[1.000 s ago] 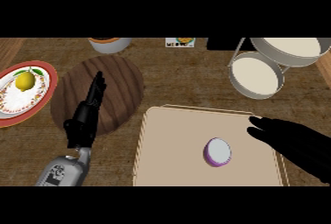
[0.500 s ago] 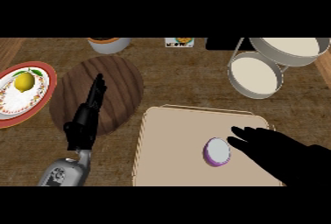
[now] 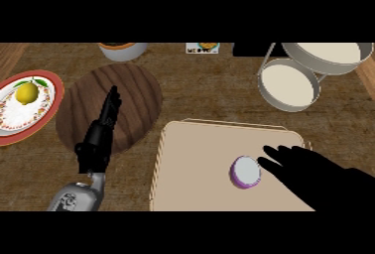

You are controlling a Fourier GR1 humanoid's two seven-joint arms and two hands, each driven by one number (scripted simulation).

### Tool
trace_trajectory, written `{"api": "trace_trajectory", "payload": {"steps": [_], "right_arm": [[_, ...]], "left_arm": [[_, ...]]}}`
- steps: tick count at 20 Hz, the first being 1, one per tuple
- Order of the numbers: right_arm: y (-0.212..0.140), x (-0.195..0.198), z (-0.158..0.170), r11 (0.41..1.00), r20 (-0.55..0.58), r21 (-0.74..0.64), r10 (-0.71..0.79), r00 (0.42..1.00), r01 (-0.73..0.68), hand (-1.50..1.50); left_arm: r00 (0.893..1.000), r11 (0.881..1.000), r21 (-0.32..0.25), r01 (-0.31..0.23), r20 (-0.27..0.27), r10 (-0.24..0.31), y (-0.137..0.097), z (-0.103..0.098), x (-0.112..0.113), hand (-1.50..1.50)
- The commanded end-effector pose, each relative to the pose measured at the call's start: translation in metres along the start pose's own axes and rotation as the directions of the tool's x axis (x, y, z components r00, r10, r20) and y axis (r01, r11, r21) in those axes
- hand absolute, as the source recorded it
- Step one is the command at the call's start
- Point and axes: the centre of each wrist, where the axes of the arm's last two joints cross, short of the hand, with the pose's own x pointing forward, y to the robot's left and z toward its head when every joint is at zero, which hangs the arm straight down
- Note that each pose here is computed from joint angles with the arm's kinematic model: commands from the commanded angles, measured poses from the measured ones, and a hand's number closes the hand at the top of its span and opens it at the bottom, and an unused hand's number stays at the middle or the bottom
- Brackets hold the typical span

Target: Pick the can from the tray and place it in the tiered basket

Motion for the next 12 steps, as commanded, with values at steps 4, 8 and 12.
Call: {"api": "trace_trajectory", "payload": {"steps": [4,8,12], "right_arm": [[-0.003,-0.008,0.005,0.993,-0.022,0.036,0.11,0.994,-0.109,-1.5],[-0.003,0.001,-0.003,0.982,-0.003,0.009,0.189,0.982,-0.189,-1.5],[0.014,0.008,-0.015,0.982,-0.032,-0.024,0.186,0.982,-0.187,-1.5]], "left_arm": [[1.0,1.0,-0.003,-0.001,-0.016,0.001,0.003,-0.011,0.011,0.0],[1.0,1.0,0.018,0.016,-0.009,-0.016,0.003,-0.001,0.0,0.0],[1.0,1.0,0.004,0.0,-0.011,0.0,0.005,0.016,-0.007,0.0]]}}
